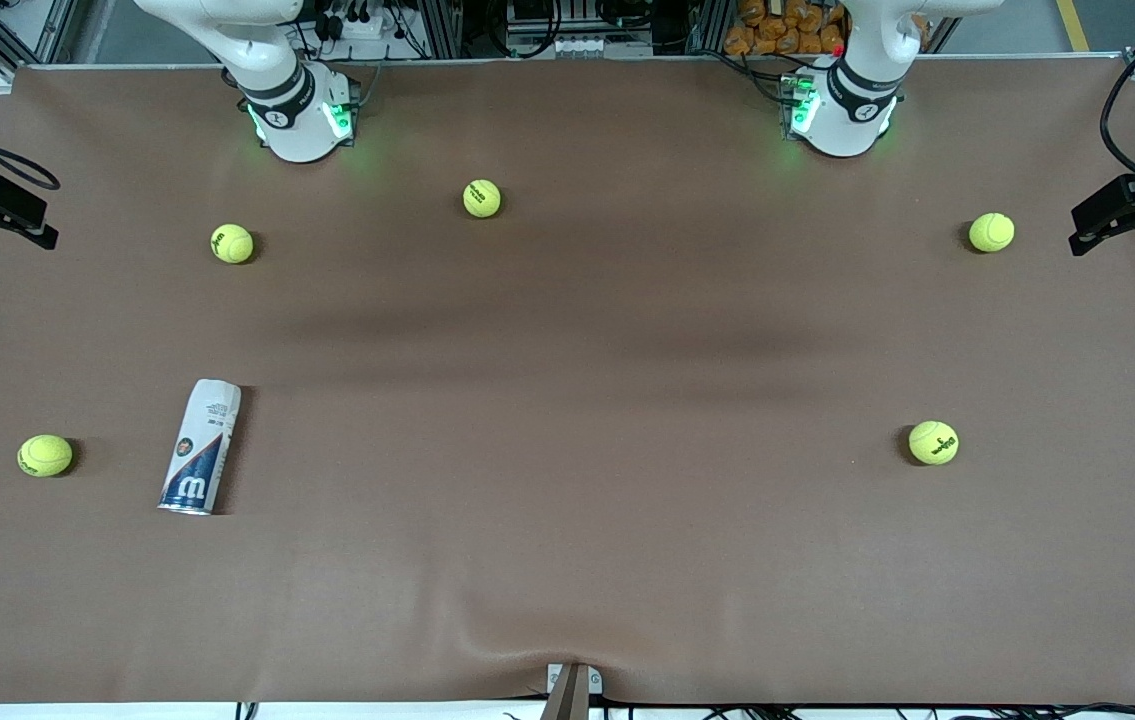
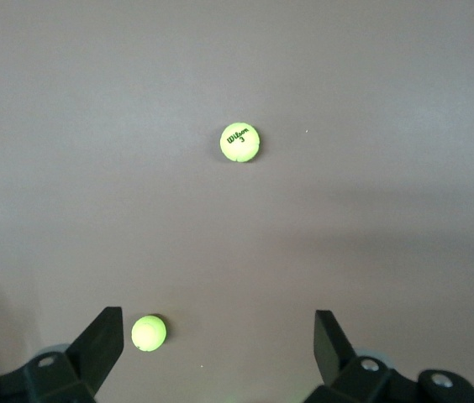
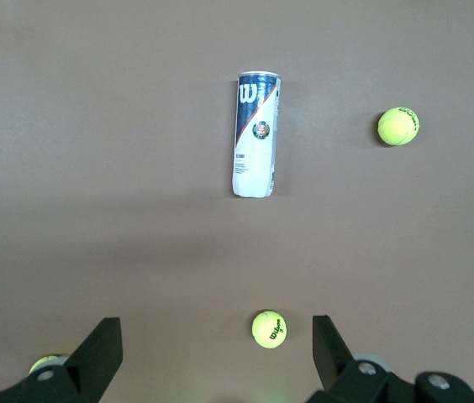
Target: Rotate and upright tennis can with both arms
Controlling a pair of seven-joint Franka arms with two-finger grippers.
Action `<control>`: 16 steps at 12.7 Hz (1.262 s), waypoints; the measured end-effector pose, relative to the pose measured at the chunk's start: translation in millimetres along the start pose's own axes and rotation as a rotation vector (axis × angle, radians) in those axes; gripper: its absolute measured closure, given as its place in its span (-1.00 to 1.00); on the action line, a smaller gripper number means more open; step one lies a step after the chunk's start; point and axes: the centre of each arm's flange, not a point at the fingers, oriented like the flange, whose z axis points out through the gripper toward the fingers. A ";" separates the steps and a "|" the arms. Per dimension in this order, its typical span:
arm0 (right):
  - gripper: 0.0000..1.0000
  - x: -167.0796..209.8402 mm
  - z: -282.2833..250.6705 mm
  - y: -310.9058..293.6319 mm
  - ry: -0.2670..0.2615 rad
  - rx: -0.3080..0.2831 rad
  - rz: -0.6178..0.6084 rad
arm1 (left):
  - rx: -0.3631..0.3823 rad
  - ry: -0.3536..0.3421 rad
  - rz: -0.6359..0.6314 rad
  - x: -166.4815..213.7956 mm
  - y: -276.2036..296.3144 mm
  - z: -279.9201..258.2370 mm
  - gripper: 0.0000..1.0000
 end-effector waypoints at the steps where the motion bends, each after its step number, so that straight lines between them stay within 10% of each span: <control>1: -1.00 0.0 0.0 0.0 0.000 0.000 0.000 | -0.001 -0.003 0.001 -0.1 0.5 0.8 -1.00; 16: -1.00 12.7 21.4 3.2 -0.036 0.002 0.004 | -0.028 -0.017 0.028 0.9 4.0 6.3 -1.00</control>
